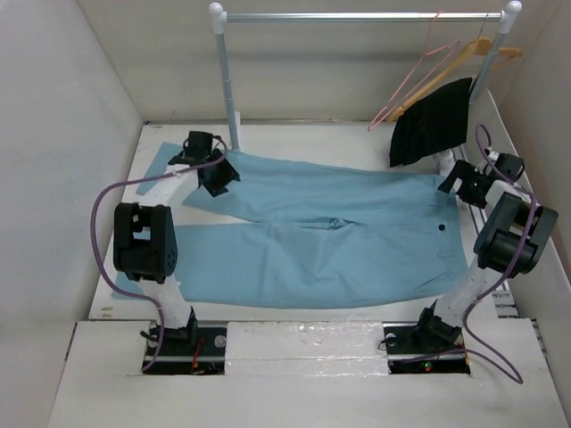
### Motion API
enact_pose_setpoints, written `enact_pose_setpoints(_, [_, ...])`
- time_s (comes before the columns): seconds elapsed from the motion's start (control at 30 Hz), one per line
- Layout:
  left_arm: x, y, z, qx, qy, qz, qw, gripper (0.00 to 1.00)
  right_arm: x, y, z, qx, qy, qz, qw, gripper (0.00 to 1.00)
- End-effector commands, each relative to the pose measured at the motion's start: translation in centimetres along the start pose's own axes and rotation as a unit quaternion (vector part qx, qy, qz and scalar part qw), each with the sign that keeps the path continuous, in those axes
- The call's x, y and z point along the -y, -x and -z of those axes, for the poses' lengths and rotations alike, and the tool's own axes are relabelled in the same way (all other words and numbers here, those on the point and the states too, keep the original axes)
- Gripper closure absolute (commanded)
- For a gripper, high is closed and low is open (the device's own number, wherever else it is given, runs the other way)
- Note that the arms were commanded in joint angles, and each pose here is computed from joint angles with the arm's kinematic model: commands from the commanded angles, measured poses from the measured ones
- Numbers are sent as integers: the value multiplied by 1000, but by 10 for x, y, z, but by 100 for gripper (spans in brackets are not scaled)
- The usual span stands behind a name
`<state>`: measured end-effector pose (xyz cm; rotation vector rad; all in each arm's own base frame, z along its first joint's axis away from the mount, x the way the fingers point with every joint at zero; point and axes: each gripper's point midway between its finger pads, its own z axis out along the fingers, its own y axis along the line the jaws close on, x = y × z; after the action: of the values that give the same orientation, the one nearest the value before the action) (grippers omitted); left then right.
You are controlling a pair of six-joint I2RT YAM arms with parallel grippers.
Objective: Place the trousers on the hanger
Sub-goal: Fold the trousers
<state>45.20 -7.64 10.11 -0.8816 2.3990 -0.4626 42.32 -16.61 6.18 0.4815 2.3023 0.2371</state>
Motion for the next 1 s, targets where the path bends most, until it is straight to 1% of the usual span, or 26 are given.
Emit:
enact_pose_setpoints(0.0, [-32,-57,-4,-49,9,-41,998,53,-17,49,-10,45,53,30,997,1])
enact_pose_setpoints(0.03, [-32,-57,-4,-49,9,-42,998,53,-17,46,-10,41,53,28,997,1])
enact_pose_setpoints(0.13, [-38,-85,-4,-67,20,-82,994,53,-11,47,-16,40,43,26,998,1])
enact_pose_setpoints(0.2, [-35,-105,-5,-86,23,-108,990,53,-10,40,-18,35,43,23,998,4])
enact_pose_setpoints(0.23, [-34,-111,-4,-92,22,-116,989,53,-10,39,-20,36,44,25,998,10])
enact_pose_setpoints(0.3, [-34,-125,-7,-100,28,-139,985,53,-8,36,-22,32,44,23,998,17])
enact_pose_setpoints(0.33, [-38,-126,-8,-100,34,-139,985,53,-10,38,-23,34,45,8,998,23])
enact_pose_setpoints(0.4, [-46,-134,-16,-112,41,-136,984,55,-9,38,-25,31,46,7,998,26])
enact_pose_setpoints(0.43, [-49,-135,-18,-113,45,-136,983,58,-9,41,-24,31,45,10,998,47])
enact_pose_setpoints(0.47, [-51,-136,-22,-113,47,-135,983,70,-10,45,-23,36,45,12,998,55])
enact_pose_setpoints(0.5, [-54,-138,-26,-117,54,-132,983,72,-10,48,-22,40,45,14,998,59])
enact_pose_setpoints(0.53, [-52,-138,-26,-112,57,-139,982,82,-11,55,-20,50,45,18,998,72])
enact_pose_setpoints(0.57, [-51,-134,-29,-104,60,-140,983,91,-12,60,-18,54,45,19,997,75])
enact_pose_setpoints(0.6, [-48,-132,-31,-102,58,-138,983,93,-13,63,-18,56,48,18,997,77])
enact_pose_setpoints(0.63, [-46,-131,-32,-103,57,-138,983,94,-16,66,-18,58,54,16,997,81])
enact_pose_setpoints(0.67, [-43,-130,-33,-104,56,-138,983,100,-17,70,-19,60,60,15,996,82])
enact_pose_setpoints(0.73, [-38,-125,-38,-98,56,-133,985,100,-17,74,-20,62,60,13,996,82])
enact_pose_setpoints(0.77, [-34,-122,-40,-91,52,-132,986,100,-17,78,-21,66,60,14,996,80])
enact_pose_setpoints(0.8, [-28,-117,-46,-87,53,-131,986,100,-16,81,-22,65,56,12,996,60])
enact_pose_setpoints(0.87, [-27,-112,-48,-90,54,-123,987,100,-15,84,-22,66,53,11,996,36])
enact_pose_setpoints(0.93, [-16,-110,-55,-98,44,-122,987,100,-14,81,-28,53,58,9,997,20])
enact_pose_setpoints(0.97, [-15,-111,-56,-104,43,-121,986,100,-13,77,-31,43,59,7,997,19])
